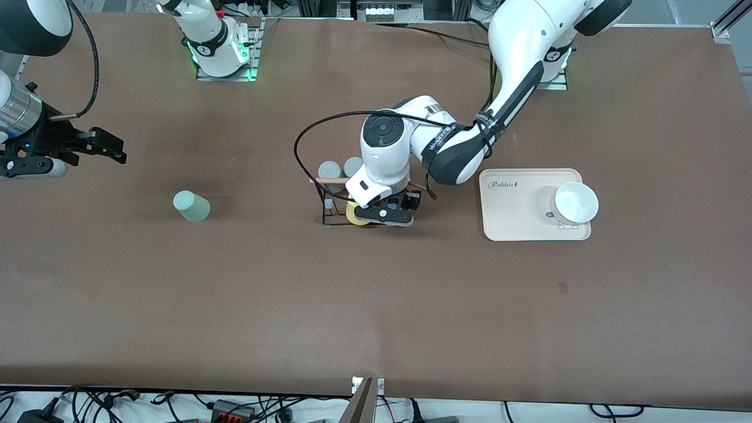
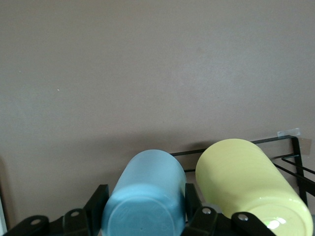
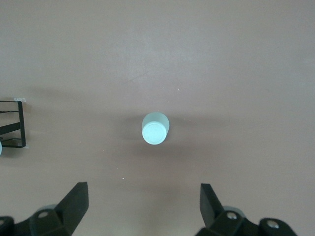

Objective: Hang scattered cups on rack with three cups
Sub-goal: 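Lower the light blue cup beside the yellow cup and release it, then grasp the teal cup with the right gripper while the left gripper withdraws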

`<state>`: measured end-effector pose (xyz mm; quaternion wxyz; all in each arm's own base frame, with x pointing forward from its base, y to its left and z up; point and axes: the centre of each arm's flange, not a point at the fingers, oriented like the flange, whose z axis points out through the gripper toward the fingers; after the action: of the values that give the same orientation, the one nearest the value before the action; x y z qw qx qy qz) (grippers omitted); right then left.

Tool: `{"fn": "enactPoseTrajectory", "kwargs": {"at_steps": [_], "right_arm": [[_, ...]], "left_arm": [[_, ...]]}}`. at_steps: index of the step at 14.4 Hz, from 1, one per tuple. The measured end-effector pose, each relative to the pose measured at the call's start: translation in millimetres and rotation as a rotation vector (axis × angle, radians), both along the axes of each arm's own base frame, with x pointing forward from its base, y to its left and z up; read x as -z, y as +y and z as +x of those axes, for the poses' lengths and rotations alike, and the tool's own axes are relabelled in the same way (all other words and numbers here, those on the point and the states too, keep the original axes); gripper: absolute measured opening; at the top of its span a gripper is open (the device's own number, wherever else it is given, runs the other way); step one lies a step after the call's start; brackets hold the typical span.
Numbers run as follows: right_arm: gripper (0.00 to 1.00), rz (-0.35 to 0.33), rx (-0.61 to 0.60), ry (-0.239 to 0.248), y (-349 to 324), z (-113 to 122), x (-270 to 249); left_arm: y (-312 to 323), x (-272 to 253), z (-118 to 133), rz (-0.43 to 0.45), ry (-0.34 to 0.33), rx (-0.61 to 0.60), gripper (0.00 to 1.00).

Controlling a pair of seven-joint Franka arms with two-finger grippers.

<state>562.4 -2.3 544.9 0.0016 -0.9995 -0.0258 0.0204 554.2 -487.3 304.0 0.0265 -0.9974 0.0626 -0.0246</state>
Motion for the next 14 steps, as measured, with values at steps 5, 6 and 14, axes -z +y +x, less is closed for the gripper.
{"fn": "enactPoseTrajectory", "kwargs": {"at_steps": [5,6,14], "right_arm": [[1.00,0.046,0.008,0.037,2.6,7.7,21.4],[1.00,0.060,0.012,0.055,2.6,10.9,31.3],[1.00,0.103,0.024,0.177,-0.9,42.3,137.1]], "left_arm": [[-0.3,0.4,-0.5,0.001,-0.001,0.000,0.71],[-0.5,0.1,-0.6,0.001,-0.001,0.000,0.79],[39.7,-82.1,18.1,0.042,-0.043,-0.072,1.00]]}}
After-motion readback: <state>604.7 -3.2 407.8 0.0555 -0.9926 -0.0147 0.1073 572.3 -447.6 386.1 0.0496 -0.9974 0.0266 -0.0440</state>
